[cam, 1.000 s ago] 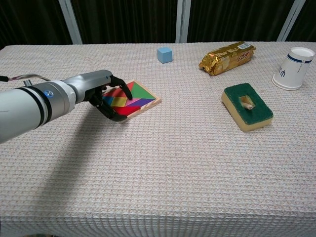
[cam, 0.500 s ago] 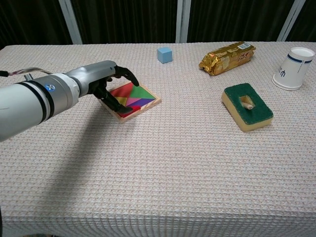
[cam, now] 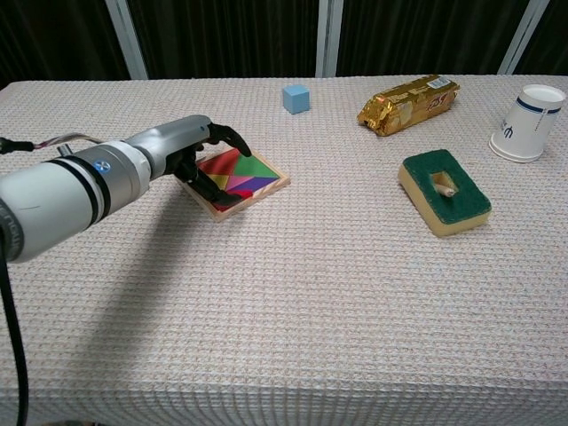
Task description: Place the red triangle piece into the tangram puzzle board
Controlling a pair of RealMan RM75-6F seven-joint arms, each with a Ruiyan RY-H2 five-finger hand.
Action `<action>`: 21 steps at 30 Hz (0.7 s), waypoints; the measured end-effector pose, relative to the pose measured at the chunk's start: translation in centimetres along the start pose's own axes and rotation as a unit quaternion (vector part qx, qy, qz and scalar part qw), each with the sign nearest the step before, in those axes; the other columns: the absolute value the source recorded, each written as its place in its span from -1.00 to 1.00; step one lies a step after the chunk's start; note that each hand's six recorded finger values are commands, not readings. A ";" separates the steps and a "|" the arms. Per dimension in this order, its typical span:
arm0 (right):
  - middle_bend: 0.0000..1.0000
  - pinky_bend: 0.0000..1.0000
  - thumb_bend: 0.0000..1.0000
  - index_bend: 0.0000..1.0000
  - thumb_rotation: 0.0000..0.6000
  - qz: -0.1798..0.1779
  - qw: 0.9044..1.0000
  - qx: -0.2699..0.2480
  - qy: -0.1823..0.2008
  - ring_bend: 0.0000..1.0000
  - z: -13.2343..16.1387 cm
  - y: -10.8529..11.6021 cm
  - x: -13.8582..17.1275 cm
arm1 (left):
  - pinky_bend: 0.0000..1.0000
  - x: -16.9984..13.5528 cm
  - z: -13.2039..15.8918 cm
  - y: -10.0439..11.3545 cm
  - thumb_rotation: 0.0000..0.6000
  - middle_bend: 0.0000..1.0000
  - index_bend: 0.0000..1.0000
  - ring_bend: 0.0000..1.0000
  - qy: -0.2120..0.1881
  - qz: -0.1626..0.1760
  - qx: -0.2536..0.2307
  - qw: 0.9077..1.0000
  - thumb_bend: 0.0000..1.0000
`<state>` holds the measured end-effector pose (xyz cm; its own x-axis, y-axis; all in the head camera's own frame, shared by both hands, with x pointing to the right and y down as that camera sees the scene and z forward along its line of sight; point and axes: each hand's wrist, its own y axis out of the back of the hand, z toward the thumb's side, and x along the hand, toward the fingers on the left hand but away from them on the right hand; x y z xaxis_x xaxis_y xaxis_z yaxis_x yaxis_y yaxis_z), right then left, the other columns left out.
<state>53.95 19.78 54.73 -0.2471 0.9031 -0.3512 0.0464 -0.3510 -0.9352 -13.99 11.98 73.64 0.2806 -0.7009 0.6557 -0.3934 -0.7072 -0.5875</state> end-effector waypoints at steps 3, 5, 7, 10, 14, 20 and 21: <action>-1.00 -1.00 -0.39 -1.00 1.00 0.001 1.000 0.001 0.002 -1.00 0.1 -0.1 -0.1 | -0.98 0.1 -0.2 0.0 1.00 -0.82 -0.55 -1.00 0.002 0.000 0.004 1.000 -0.52; -1.00 -1.00 -0.39 -1.00 1.00 0.001 1.000 0.001 0.003 -1.00 0.2 -0.1 -0.1 | -0.98 0.1 -0.3 -0.1 1.00 -0.82 -0.55 -1.00 0.003 -0.002 0.004 1.000 -0.52; -1.00 -1.00 -0.39 -1.00 1.00 0.001 1.000 0.002 0.003 -1.00 0.2 -0.1 -0.1 | -0.98 0.1 -0.4 -0.3 1.00 -0.82 -0.55 -1.00 0.004 -0.004 0.005 1.000 -0.52; -1.00 -1.00 -0.39 -1.00 1.00 0.000 1.000 0.002 0.002 -1.00 0.2 -0.1 -0.1 | -0.98 0.2 -0.5 -0.2 1.00 -0.81 -0.55 -1.00 0.005 -0.002 0.009 1.000 -0.52; -1.00 -1.00 -0.39 -1.00 1.00 0.000 1.000 0.001 0.001 -1.00 0.1 -0.1 0.0 | -0.98 0.4 -0.8 -0.1 1.00 -0.81 -0.55 -1.00 0.010 0.003 0.008 1.000 -0.52; -1.00 -1.00 -0.39 -1.00 1.00 0.002 1.000 0.001 0.003 -1.00 0.2 -0.3 -0.1 | -0.98 0.4 -1.3 0.0 1.00 -0.81 -0.55 -1.00 0.018 0.006 0.007 1.000 -0.52; -1.00 -1.00 -0.39 -1.00 1.00 0.001 1.000 0.001 0.003 -1.00 0.2 -0.3 0.0 | -0.98 0.4 -1.3 0.0 1.00 -0.81 -0.55 -1.00 0.018 0.006 0.007 1.000 -0.52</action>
<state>53.79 19.78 54.99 -0.2415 0.9035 -0.3542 0.0450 -0.3541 -0.9341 -15.03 11.81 74.54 0.2433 -0.7059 0.6652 -0.3851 -0.6998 -0.6016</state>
